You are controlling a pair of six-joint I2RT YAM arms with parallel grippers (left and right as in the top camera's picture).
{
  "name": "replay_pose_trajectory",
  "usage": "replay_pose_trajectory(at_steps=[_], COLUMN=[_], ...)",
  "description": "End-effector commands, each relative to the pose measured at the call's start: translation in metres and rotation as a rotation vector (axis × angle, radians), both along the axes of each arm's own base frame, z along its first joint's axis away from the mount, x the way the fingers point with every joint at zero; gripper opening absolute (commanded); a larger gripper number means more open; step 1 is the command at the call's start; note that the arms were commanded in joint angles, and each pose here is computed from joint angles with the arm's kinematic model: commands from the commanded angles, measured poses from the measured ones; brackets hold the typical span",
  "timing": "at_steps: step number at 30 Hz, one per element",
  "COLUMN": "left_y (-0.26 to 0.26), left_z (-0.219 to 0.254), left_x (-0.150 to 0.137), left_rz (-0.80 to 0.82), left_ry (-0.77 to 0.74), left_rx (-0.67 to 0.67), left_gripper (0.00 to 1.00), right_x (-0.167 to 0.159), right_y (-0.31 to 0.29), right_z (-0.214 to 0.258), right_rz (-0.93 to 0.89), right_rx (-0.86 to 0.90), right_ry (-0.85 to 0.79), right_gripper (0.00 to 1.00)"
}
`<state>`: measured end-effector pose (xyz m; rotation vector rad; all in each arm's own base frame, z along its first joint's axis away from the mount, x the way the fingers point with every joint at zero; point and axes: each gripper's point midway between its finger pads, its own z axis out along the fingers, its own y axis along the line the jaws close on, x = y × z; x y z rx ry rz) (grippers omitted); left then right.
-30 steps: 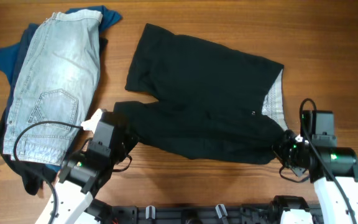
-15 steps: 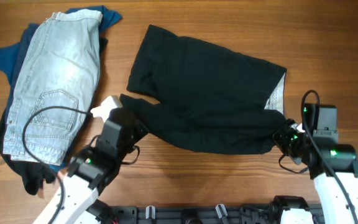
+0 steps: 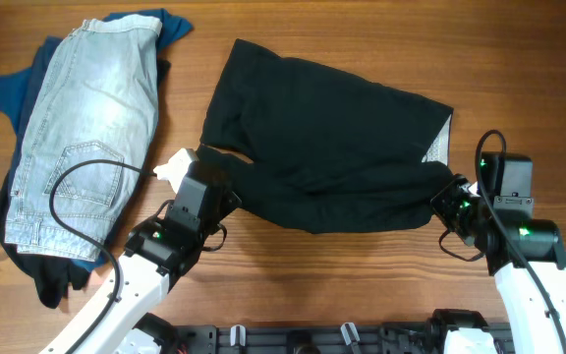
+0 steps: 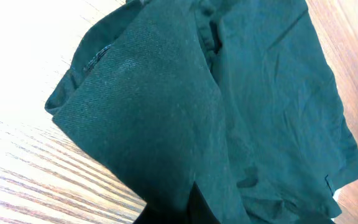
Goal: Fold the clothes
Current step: 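Fold the held bottom edge upward over the shorts with both grippers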
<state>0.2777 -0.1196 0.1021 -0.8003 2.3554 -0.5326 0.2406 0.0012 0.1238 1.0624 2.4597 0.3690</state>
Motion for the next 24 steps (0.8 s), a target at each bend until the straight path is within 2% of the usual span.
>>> replay_pose_trajectory(at_steps=[1,24], left_y=[0.0039,0.0078], left_z=[-0.0024,-0.0077], left_x=[0.0002,-0.0053], left_rz=[-0.004,-0.001], left_ry=[-0.006,0.023], left_rx=[0.039,0.059], left_gripper=[0.04,0.04], right_x=[0.0067,0.0089], right_y=[-0.0054,-0.0049], right_z=[0.0095,0.0106], right_rz=[-0.029,-0.025], right_rx=[-0.01,-0.009], right_ry=[-0.028,-0.038], right_gripper=[0.05,0.04])
